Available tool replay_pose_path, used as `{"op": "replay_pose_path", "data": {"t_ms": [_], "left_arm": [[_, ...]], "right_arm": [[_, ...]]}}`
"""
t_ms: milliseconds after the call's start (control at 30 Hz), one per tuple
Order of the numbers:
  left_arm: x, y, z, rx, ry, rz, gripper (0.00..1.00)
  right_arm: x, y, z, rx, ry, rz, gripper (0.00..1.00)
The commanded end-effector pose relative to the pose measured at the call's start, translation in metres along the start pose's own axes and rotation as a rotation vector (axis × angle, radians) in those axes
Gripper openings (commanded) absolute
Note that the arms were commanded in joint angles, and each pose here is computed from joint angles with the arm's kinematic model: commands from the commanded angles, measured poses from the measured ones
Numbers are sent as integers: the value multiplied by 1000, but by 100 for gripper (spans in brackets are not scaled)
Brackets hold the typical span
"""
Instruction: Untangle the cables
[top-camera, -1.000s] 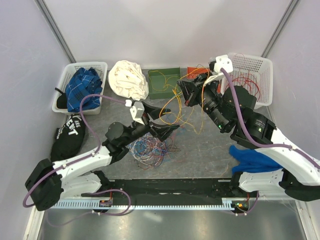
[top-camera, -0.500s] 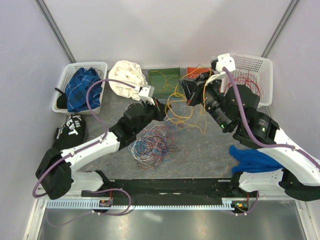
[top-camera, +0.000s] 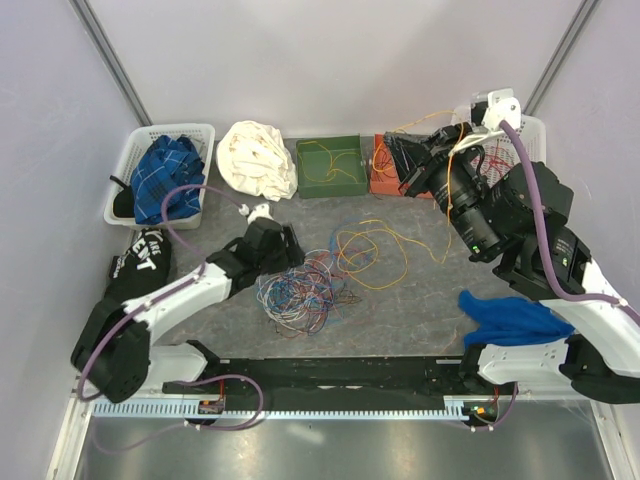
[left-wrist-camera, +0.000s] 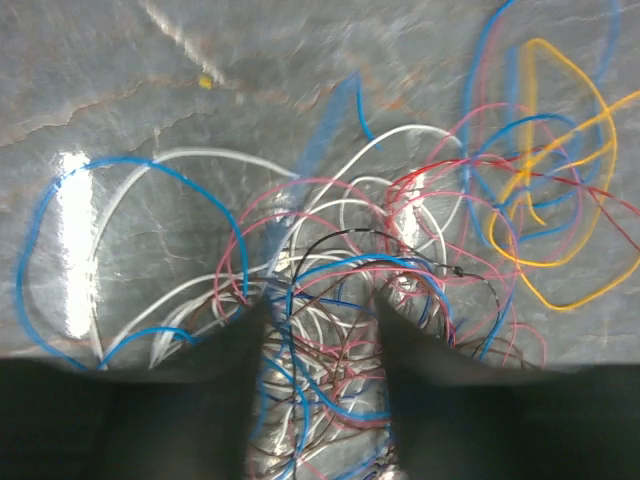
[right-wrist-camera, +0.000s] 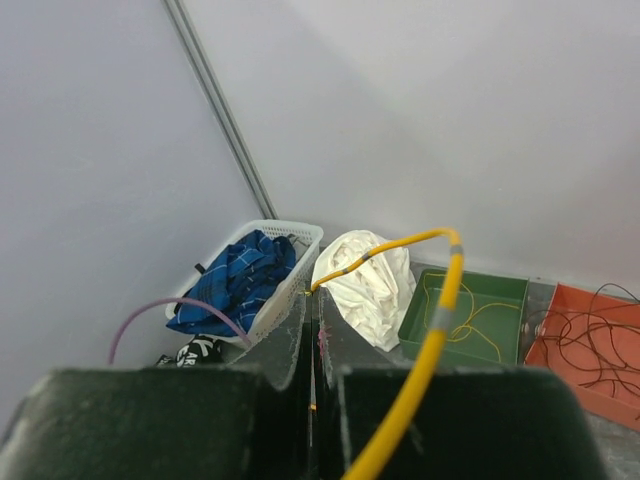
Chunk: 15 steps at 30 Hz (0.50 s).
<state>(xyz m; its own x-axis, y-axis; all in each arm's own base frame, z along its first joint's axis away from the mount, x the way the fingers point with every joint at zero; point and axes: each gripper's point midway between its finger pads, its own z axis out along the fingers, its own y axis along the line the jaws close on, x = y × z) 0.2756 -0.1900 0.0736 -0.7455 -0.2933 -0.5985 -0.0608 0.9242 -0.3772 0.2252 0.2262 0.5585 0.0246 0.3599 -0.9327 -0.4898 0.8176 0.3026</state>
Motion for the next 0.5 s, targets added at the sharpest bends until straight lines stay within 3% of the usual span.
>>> {"op": "replay_pose_path", "data": {"t_ms": [0, 67, 200, 333, 467], "left_arm": [[-89, -44, -72, 148, -274, -24, 99], [-114, -62, -104, 269, -398, -24, 100], [-142, -115, -203, 712, -673, 104, 100], [-140, -144, -250, 967, -752, 166, 100], [-127, -169, -272, 1176, -688, 164, 100]], "right_arm": [[8, -7, 2, 35, 13, -24, 0], [13, -9, 2, 44, 21, -26, 0], [36, -12, 7, 72, 62, -48, 0], [65, -13, 15, 90, 116, -67, 0], [103, -14, 24, 106, 184, -70, 0]]}}
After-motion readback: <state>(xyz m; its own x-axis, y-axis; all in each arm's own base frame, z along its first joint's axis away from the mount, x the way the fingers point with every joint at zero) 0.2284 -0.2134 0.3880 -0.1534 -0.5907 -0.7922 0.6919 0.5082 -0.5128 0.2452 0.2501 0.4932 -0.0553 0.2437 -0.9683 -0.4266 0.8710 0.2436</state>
